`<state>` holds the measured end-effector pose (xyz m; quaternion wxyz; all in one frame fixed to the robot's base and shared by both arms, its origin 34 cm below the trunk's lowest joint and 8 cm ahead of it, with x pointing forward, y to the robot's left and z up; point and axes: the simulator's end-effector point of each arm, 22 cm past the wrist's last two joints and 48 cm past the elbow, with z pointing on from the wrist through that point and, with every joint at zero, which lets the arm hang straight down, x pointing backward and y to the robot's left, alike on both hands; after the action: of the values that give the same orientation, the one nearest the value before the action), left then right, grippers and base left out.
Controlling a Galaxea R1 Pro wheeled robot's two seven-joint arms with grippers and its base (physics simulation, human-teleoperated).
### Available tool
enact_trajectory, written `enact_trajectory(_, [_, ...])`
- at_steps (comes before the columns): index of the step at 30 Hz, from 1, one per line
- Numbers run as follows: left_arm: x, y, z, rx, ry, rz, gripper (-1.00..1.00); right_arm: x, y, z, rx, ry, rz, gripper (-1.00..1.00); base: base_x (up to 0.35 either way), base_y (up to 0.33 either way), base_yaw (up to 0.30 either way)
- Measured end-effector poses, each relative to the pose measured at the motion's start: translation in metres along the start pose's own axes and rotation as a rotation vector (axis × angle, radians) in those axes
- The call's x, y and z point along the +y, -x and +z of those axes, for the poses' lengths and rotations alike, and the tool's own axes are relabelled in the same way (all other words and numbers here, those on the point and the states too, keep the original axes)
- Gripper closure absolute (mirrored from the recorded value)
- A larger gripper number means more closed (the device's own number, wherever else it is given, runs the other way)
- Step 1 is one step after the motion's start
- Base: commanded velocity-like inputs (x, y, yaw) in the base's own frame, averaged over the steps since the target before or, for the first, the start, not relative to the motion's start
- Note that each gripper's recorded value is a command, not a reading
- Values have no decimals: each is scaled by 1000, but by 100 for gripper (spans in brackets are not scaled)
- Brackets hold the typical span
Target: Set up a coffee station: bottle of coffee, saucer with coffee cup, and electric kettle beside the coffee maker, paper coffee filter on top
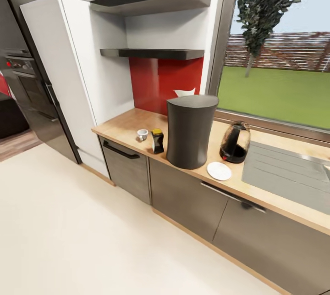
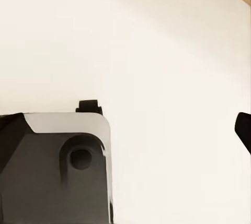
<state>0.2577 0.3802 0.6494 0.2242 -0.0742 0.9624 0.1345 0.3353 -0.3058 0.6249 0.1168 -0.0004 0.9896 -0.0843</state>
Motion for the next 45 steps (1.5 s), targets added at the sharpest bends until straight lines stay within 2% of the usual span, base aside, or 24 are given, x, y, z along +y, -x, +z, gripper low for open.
enact_trajectory(4, [-1,0,0,0,-1,0,-100,-1,0,0,0,-1,-1,-100,234,279,0])
enact_trajectory(10, [0,0,0,0,1,0,-100,25,0,-3,0,39,2,-100,226,280,0])
enact_trajectory(20, [-1,0,0,0,0,-1,-100,31,0,-3,1,48,4,-100,185,290,-7])
enact_trajectory(39, [-1,0,0,0,0,-1,-100,31,-5,-4,8,49,3,-100,116,320,-217])
enact_trajectory(45, [0,1,0,0,2,-2,-100,50,-6,-6,9,73,3,-100,93,331,-4])
